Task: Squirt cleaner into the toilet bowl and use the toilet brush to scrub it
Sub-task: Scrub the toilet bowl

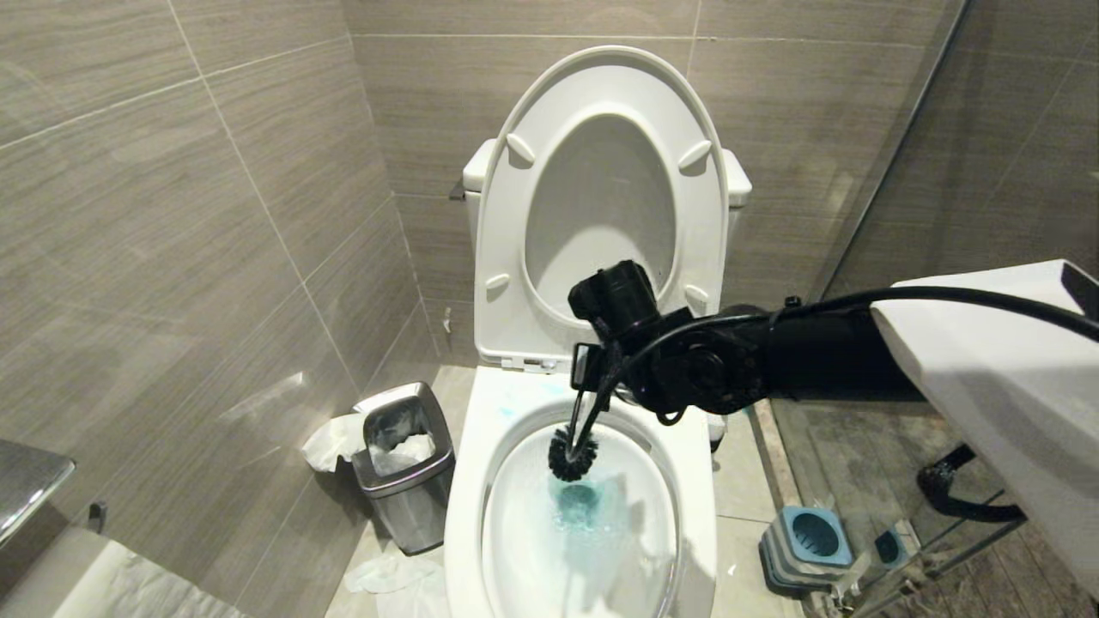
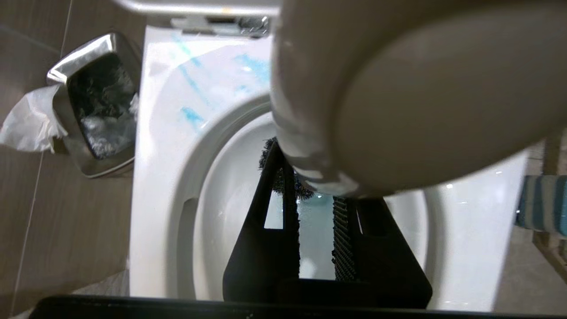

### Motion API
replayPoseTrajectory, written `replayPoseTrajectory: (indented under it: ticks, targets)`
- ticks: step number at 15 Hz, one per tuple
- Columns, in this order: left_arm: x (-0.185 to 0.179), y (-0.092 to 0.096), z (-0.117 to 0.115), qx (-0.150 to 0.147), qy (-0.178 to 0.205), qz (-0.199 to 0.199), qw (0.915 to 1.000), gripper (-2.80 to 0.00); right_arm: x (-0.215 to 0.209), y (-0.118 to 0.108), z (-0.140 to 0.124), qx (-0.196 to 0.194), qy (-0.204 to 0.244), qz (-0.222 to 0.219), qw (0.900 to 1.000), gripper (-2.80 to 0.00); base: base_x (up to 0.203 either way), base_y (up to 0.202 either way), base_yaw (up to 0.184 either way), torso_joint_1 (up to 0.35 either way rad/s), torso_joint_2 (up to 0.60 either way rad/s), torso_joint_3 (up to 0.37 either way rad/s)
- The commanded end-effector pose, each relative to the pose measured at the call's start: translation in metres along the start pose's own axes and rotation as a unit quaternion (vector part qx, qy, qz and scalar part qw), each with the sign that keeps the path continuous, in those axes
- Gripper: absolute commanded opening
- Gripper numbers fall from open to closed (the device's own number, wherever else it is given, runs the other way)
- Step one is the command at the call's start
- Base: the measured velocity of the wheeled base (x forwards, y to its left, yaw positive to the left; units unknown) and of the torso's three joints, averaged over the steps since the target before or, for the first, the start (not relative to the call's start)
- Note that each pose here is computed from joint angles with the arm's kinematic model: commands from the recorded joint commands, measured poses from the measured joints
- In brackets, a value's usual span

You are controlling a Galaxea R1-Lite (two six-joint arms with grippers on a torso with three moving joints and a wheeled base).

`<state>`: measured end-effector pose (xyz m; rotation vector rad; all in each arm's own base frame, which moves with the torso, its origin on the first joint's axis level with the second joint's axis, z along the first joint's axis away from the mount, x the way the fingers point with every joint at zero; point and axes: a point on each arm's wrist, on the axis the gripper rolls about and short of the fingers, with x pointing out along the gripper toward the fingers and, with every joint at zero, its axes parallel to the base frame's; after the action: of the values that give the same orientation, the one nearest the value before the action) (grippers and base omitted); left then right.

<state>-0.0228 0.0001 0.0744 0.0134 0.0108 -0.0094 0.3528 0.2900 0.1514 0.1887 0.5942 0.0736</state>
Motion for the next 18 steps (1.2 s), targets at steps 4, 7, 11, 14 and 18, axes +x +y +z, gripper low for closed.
replayPoseTrajectory:
  ticks: [4,7,11,14,18]
  targets:
    - [0.000,0.000,0.000,-0.002,0.000,0.000,1.0000,-2.80,-0.018,0.041,-0.046,-0.006,0.050,0.025,0.998,-2.80,0.000,0.000,0.000,0.000,0.00,0.000]
    - [0.000,0.000,0.000,-0.001,0.001,0.000,1.0000,-2.80,-0.039,0.037,-0.066,-0.008,0.088,0.010,0.996,-2.80,0.000,0.000,0.000,0.000,0.00,0.000]
    - [0.000,0.000,0.000,-0.004,-0.001,0.000,1.0000,-2.80,-0.069,0.009,-0.076,-0.023,0.111,-0.007,0.993,-2.80,0.000,0.000,0.000,0.000,0.00,0.000]
    - [0.000,0.000,0.000,-0.004,0.000,0.000,1.0000,-2.80,-0.064,-0.024,-0.064,0.001,0.099,-0.035,0.994,-2.80,0.000,0.000,0.000,0.000,0.00,0.000]
    - [0.000,0.000,0.000,-0.004,-0.001,0.000,1.0000,-2.80,-0.039,-0.050,-0.042,0.017,0.073,-0.060,0.995,-2.80,0.000,0.000,0.000,0.000,0.00,0.000]
